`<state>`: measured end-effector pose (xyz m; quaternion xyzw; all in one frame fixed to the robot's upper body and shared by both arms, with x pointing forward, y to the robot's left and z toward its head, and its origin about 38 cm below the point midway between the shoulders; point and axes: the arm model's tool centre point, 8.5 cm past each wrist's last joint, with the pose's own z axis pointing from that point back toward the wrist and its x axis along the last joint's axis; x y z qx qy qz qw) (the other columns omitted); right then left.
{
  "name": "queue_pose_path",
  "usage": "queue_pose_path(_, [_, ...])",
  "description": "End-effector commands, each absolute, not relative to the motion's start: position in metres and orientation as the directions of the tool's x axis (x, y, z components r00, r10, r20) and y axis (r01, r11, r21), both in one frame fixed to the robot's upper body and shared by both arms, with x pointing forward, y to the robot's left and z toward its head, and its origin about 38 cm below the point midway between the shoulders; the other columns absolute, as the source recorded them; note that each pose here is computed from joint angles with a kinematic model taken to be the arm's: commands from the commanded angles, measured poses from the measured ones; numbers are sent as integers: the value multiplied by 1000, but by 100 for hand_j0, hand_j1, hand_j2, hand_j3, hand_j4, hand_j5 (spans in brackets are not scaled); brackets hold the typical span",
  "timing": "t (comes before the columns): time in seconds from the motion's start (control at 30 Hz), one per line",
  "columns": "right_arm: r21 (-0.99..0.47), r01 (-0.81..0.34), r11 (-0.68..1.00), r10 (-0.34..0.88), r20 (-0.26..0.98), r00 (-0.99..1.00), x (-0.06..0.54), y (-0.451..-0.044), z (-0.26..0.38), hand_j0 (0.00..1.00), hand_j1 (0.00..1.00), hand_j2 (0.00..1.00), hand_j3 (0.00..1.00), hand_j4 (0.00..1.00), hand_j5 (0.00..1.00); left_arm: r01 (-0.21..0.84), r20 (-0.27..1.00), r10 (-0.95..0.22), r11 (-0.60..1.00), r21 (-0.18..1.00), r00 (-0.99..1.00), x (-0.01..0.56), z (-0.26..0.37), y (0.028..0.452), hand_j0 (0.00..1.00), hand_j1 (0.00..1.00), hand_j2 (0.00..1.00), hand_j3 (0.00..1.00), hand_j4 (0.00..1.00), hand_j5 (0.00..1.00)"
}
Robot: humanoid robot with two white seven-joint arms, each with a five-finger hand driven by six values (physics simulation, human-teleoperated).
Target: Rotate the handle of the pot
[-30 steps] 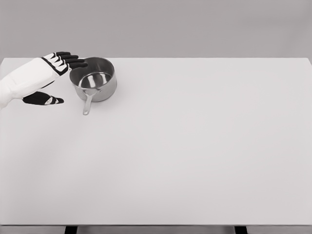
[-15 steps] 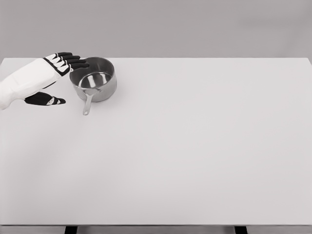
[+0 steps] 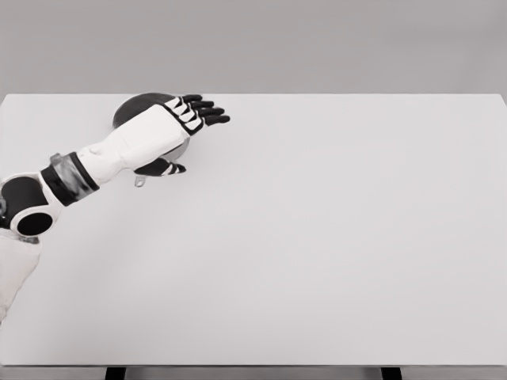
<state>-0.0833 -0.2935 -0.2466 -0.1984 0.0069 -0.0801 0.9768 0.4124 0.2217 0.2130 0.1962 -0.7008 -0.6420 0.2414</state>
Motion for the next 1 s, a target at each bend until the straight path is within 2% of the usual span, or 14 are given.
queue_pose_path(0.0, [-389, 155, 908, -161, 19, 987, -83, -294, -247, 100, 100, 100, 100, 100, 100, 26, 68, -587, 80, 996, -807, 413, 206, 206, 100, 100, 100, 100, 100, 100])
queue_pose_path(0.1, [-389, 155, 908, -161, 19, 987, -83, -294, -247, 100, 100, 100, 100, 100, 100, 58, 59, -616, 22, 998, -785, 418, 183, 205, 100, 100, 100, 100, 100, 100])
queue_pose_path(0.53, [-389, 155, 908, -161, 19, 987, -83, -294, -247, 100, 100, 100, 100, 100, 100, 121, 94, -639, 2, 993, -763, 420, 153, 201, 100, 100, 100, 100, 100, 100])
queue_pose_path(0.73, [-389, 155, 908, -161, 19, 987, -83, -294, -247, 100, 100, 100, 100, 100, 100, 116, 83, -731, 6, 993, -677, 428, 158, 256, 100, 100, 100, 100, 100, 100])
queue_pose_path(0.97, [-389, 154, 908, -159, 18, 987, -83, -294, -247, 100, 100, 100, 100, 100, 100, 105, 65, -777, -2, 994, -626, 431, 166, 291, 100, 100, 100, 100, 100, 100])
